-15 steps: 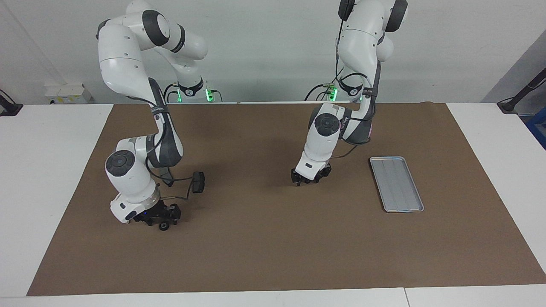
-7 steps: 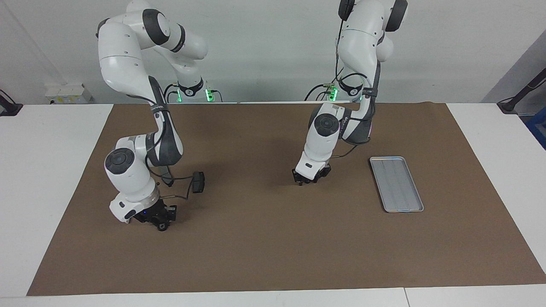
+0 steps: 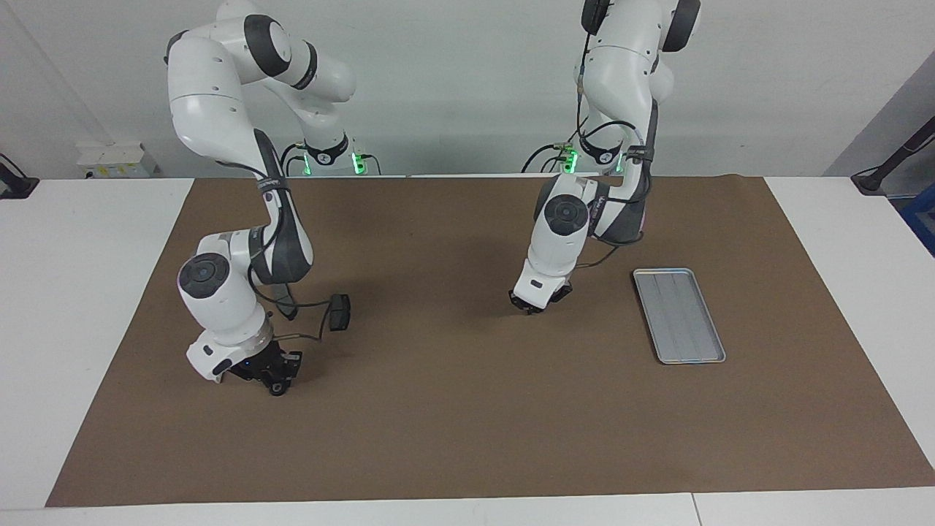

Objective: Pick bearing gear from pile to tray
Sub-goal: 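Carry the black ring with the left gripper over the silver tray, then release the ring into the tray while the right gripper grasps the second ring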

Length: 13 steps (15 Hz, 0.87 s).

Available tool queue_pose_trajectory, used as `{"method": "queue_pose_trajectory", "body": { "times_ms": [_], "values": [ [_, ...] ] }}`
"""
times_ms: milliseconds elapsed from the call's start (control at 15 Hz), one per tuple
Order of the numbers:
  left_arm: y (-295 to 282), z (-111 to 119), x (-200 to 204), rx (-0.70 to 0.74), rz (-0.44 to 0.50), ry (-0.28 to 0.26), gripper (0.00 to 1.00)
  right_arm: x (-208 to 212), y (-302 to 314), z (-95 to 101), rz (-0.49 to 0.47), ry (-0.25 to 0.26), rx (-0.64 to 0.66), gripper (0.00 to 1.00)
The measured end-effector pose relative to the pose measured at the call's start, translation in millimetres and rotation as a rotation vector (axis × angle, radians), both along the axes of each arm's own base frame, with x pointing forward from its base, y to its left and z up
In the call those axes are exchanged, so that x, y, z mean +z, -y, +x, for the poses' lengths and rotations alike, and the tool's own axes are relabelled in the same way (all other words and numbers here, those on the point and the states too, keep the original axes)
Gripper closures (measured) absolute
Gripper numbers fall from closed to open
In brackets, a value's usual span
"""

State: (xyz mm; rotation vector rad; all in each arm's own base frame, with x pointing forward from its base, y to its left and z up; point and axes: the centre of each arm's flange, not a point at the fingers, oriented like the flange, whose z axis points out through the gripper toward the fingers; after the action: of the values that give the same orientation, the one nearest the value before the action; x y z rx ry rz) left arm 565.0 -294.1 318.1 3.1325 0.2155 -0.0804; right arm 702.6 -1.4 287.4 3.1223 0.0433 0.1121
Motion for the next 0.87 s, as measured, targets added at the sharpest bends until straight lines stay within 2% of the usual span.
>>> {"method": "queue_pose_trajectory", "body": {
  "times_ms": [200,334,468,601,735,869],
  "values": [
    [-95.5,27.0,50.6,-0.050,-0.009,-0.002,0.76,18.9,-3.5,1.8,-0.017,-0.039,0.002,0.65],
    [-170.5,36.5,70.8,-0.111,-0.018,-0.011,0.76,44.7,-14.3,1.6,-0.035,-0.065,0.013,0.65],
    [-220.6,36.8,66.8,-0.169,-0.026,-0.026,0.76,74.5,-28.9,-1.9,-0.056,-0.099,0.024,0.65],
    [-248.3,30.9,49.2,-0.216,-0.033,-0.045,0.76,111.8,-58.2,-12.6,-0.075,-0.156,-0.028,0.65],
    [-263.7,25.4,33.2,-0.246,-0.036,-0.032,0.76,155.7,-117.8,-29.6,-0.064,-0.198,-0.128,0.65],
    [-277.6,19.5,24.0,-0.257,-0.037,-0.022,0.76,192.3,-197.0,-53.4,-0.030,-0.207,-0.253,0.65]
  ]
}}
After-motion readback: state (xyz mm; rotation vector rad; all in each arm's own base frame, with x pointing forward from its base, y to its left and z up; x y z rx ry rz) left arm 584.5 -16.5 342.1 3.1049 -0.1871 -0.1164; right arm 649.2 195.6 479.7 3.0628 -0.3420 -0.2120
